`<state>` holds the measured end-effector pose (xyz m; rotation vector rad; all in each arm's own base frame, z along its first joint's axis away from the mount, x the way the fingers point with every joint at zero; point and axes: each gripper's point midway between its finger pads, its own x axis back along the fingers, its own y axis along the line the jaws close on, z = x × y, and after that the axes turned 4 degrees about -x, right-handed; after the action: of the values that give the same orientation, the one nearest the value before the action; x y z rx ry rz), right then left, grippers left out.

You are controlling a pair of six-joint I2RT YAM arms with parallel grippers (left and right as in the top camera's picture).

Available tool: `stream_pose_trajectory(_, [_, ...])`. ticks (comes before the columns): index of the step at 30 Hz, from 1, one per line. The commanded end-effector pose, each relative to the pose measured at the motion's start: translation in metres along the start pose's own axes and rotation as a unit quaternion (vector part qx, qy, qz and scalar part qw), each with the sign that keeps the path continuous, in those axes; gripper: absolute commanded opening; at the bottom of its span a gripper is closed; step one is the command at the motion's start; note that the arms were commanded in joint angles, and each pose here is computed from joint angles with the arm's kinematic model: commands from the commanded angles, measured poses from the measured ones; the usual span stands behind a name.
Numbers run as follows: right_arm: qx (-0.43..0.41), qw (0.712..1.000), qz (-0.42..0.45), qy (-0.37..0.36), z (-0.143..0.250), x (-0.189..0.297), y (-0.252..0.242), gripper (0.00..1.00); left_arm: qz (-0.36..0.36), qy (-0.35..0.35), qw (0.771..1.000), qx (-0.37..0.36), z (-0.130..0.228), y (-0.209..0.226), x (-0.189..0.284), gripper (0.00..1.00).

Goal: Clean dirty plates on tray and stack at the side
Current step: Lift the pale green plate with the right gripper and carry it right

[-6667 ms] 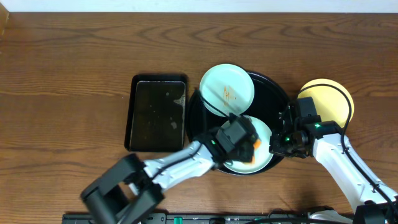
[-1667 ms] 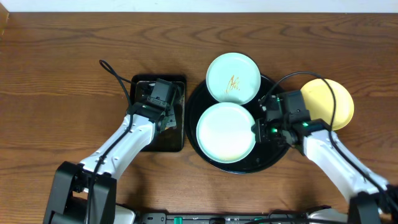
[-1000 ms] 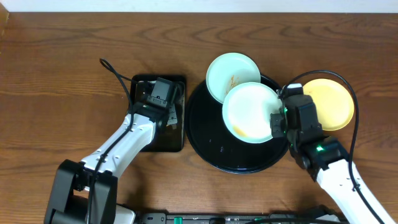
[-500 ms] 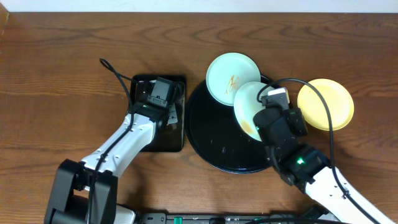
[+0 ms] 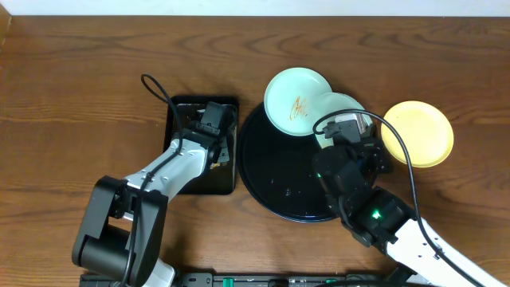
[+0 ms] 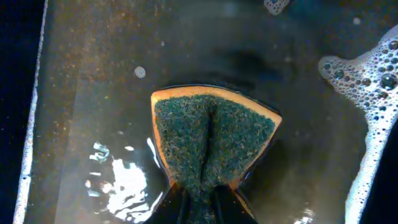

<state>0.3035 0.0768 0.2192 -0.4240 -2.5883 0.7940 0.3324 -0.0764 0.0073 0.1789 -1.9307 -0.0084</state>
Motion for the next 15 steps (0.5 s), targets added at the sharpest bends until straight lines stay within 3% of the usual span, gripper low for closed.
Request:
stream_pose_trajectory(1, [0.008,1.000,0.018,-0.008,-0.003,0.005,-0.007,0.01,-0.008,0.010,1.000,-0.004,0.006,0.004,-0.005,0.12])
stream_pose_trajectory(5, [-0.007,1.000,0.019,-0.007,-0.003,0.004,-0.007,0.01,-0.008,0.010,1.000,-0.004,0.006,0.004,-0.005,0.12])
stream_pose_trajectory(15, [-0.147,0.987,0.000,0.061,0.030,-0.022,-0.014,0.01,-0.012,0.012,1.000,-0.023,0.006,0.008,-0.006,0.08])
